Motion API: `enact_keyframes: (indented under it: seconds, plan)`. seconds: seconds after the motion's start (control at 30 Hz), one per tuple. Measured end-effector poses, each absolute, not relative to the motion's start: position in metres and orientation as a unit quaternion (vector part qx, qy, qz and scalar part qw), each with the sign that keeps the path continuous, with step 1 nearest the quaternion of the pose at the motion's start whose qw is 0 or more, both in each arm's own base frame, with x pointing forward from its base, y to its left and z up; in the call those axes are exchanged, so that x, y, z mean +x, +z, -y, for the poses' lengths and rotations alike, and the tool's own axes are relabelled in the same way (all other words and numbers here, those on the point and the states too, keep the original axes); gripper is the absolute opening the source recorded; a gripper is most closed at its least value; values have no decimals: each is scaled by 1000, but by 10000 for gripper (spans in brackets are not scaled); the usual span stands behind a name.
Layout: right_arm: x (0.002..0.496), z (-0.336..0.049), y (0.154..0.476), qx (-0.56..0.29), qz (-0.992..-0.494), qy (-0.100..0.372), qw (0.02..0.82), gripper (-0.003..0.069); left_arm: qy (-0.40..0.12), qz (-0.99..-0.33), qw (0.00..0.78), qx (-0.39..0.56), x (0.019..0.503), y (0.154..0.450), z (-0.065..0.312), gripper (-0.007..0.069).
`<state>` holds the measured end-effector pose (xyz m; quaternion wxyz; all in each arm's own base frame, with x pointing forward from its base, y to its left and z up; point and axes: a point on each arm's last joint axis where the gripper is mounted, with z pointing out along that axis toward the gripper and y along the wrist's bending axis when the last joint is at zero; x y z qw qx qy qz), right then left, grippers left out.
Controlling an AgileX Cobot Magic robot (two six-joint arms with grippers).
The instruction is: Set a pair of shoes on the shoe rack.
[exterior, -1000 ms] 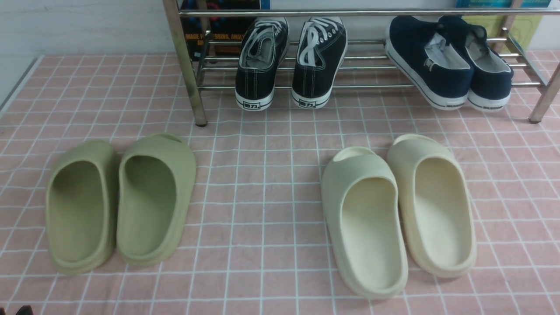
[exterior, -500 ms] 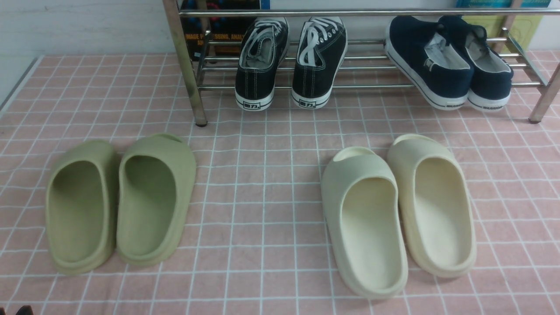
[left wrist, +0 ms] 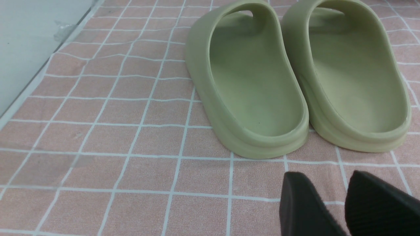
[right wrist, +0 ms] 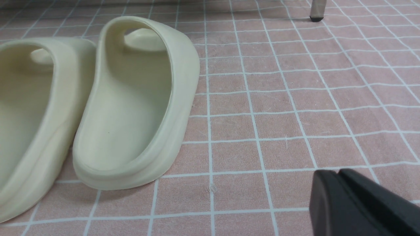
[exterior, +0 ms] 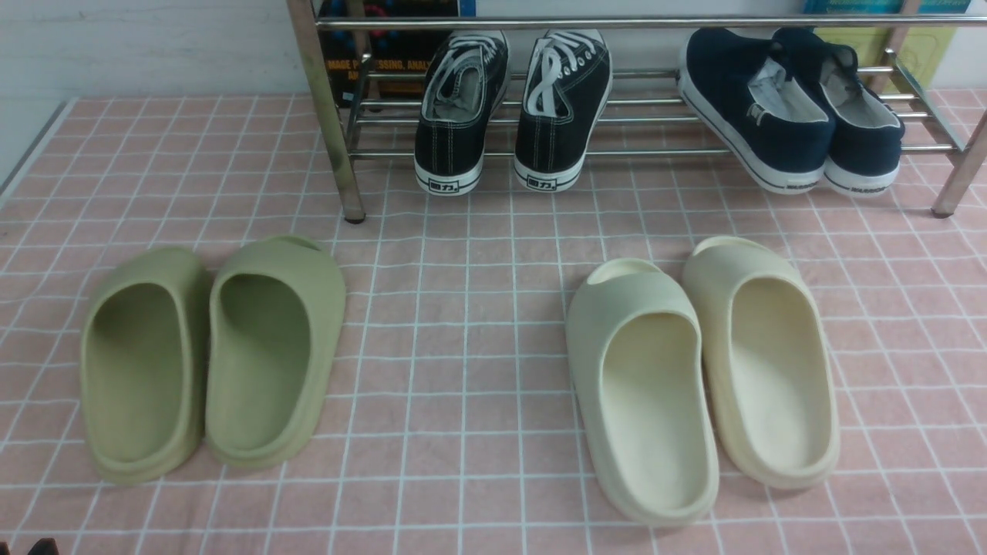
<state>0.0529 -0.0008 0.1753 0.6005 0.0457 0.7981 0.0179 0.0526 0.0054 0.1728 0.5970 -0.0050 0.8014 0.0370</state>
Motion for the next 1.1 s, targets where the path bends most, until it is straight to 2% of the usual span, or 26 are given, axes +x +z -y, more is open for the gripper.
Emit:
enact_keyframes:
  seconds: [1.1]
  plan:
    - [53,1,175,46,-798,18,600,76,37,-801,597,-5,53,173,-5,239]
